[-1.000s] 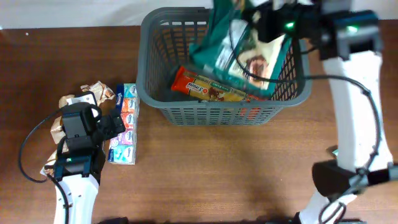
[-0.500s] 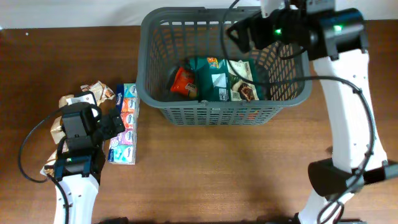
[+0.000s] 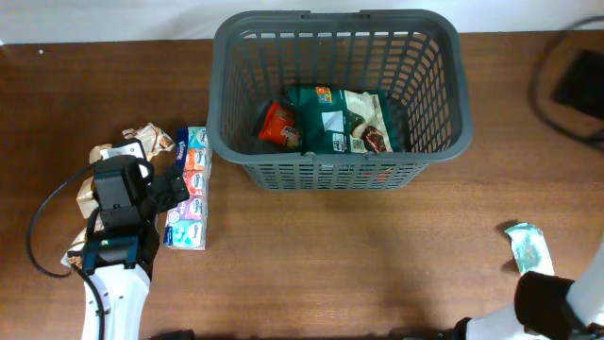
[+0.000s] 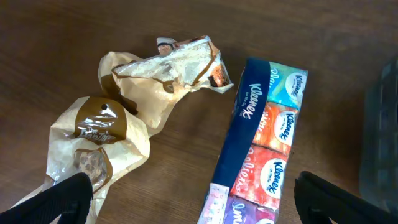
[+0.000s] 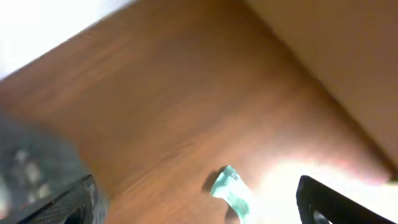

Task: Pack container
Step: 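Move the right gripper to the light-blue packet and grasp it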

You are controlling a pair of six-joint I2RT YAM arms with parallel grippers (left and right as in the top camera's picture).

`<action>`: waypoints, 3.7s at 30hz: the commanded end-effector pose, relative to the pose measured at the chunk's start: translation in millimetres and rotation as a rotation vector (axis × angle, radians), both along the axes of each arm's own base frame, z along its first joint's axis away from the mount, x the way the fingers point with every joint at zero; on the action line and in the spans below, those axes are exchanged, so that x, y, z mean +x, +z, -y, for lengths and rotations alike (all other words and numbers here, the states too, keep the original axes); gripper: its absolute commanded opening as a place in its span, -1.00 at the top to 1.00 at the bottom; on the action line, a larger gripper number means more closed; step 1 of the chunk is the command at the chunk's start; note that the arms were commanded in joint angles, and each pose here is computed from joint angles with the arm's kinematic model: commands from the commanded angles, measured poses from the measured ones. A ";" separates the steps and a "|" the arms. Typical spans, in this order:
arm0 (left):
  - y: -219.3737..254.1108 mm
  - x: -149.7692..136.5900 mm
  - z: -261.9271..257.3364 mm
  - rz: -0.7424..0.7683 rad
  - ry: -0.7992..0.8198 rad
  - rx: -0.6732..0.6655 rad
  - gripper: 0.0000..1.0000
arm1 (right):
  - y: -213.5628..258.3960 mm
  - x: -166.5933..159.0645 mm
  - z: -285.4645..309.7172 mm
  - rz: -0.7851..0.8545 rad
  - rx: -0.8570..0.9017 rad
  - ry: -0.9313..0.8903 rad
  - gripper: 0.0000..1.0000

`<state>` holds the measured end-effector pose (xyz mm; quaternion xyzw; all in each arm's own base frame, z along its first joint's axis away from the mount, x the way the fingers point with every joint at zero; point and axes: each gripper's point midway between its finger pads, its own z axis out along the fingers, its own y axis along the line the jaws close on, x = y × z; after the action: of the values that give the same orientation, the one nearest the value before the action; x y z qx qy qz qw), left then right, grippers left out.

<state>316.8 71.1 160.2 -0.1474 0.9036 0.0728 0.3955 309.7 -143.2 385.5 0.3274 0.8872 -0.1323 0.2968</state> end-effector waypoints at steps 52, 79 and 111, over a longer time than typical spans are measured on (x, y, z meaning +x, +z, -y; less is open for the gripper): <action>-6.0 -2.7 -0.8 -0.020 0.004 -0.005 -0.99 | -344.0 -62.3 51.0 -0.108 0.624 -0.892 -0.99; -5.9 -2.7 -0.8 -0.020 0.004 -0.004 -0.99 | -336.4 -20.0 19.7 -0.268 0.372 0.501 -0.98; -5.9 -2.6 -0.8 -0.020 0.005 -0.004 -0.99 | -332.2 -65.0 80.8 -0.232 0.347 -0.592 -0.98</action>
<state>315.5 70.8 158.8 -0.1473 0.9053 0.0727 0.3918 245.6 -215.0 42.8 0.5270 0.8440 -0.0755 0.0650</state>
